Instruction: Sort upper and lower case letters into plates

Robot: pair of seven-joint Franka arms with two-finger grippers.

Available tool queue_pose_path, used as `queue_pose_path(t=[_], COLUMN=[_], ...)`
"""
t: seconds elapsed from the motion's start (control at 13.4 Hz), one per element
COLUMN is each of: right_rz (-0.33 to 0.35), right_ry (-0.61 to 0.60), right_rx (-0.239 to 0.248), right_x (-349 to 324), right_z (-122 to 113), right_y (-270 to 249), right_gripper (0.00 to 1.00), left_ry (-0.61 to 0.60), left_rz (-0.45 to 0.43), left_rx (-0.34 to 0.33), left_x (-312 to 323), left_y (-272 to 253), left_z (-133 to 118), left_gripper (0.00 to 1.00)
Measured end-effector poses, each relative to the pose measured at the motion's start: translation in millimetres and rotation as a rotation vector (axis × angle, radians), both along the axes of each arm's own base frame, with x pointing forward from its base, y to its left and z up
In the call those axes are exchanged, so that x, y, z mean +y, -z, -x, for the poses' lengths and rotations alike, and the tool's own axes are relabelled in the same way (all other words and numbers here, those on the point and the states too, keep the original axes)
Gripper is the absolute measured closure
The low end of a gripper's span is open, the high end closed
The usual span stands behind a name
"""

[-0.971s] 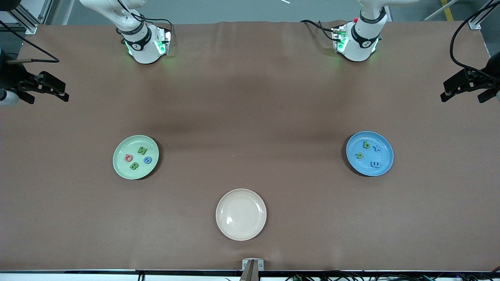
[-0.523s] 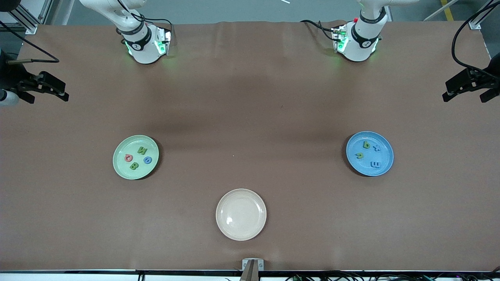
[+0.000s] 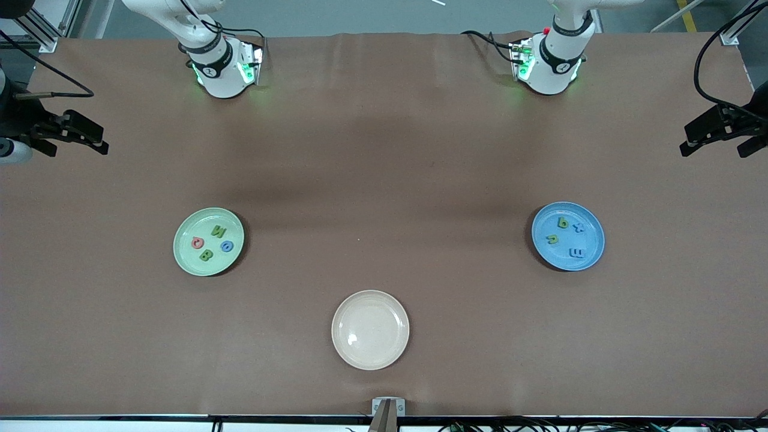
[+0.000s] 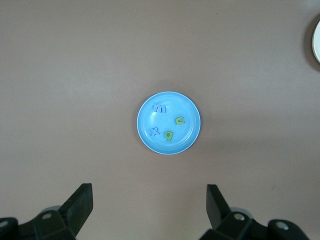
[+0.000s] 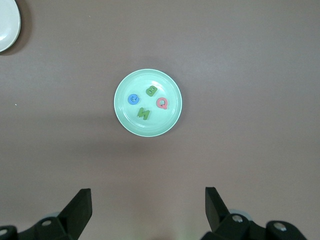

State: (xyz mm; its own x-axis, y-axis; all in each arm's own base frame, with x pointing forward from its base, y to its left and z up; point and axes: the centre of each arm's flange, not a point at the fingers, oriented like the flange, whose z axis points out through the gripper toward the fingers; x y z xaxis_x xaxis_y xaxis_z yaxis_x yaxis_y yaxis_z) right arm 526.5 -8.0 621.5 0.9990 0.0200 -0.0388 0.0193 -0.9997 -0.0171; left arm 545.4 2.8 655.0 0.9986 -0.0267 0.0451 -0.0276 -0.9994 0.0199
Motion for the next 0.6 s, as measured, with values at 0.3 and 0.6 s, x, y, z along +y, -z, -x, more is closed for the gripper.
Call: queue_pose_path(t=[0.3,0.6], right_rz=[0.000,0.000], right_ry=[0.003,0.007], right_rx=[0.000,0.000], right_x=[-1.0,-3.2], right_z=[0.0,0.1], right_y=[0.0,0.1], right_gripper=[0.00,0.00], left_ry=[-0.001,-0.001], left_rz=[0.000,0.000], left_rx=[0.000,0.000], left_x=[0.3,0.5], left_y=[-0.1,-0.1], left_z=[0.0,0.0], left_gripper=[0.00,0.00])
